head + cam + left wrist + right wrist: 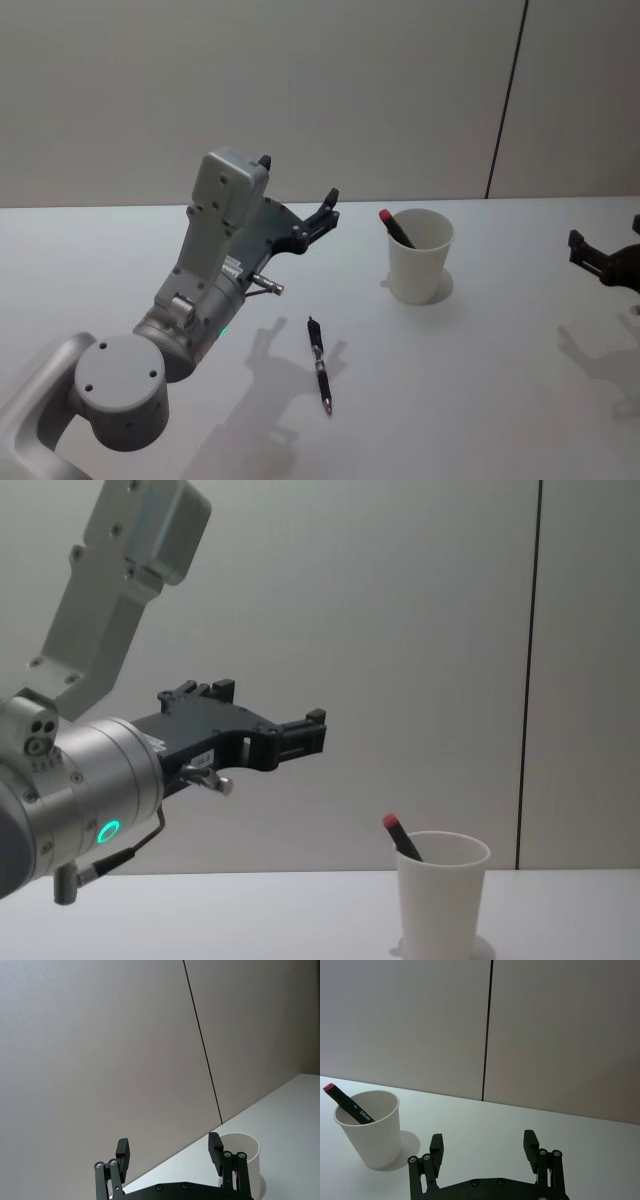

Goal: Place the pen into the pen holder.

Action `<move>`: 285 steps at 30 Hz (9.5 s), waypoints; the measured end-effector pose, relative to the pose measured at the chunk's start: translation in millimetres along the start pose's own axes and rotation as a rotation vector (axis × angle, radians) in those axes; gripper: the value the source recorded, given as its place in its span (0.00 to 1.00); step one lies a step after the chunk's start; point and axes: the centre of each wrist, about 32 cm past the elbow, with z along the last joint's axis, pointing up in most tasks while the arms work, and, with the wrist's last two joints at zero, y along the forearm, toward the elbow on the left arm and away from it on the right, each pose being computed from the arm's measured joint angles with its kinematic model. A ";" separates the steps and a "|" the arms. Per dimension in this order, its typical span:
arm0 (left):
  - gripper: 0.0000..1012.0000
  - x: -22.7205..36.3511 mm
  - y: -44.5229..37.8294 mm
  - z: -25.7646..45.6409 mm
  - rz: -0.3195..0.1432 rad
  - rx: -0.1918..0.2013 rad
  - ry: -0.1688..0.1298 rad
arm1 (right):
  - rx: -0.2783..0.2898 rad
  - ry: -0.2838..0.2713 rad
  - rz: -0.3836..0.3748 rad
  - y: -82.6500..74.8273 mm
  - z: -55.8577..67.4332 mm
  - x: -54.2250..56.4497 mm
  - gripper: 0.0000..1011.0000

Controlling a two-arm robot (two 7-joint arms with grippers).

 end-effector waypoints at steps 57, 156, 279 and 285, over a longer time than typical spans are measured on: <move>0.99 -24.1 19.3 -12.7 0.085 0.535 0.306 | -0.015 -0.007 -0.003 -5.3 -0.9 3.1 0.99; 0.99 -53.2 -35.0 -29.8 0.003 0.802 0.315 | -0.015 -0.007 -0.003 -5.2 -0.9 3.1 0.99; 0.14 -1.4 6.0 -44.2 -0.255 0.044 0.125 | -0.015 -0.007 -0.003 -5.2 -0.9 3.1 0.99; 0.14 -8.0 -2.9 -44.4 -0.338 -0.003 0.127 | -0.015 -0.007 -0.003 -5.2 -0.9 3.1 0.99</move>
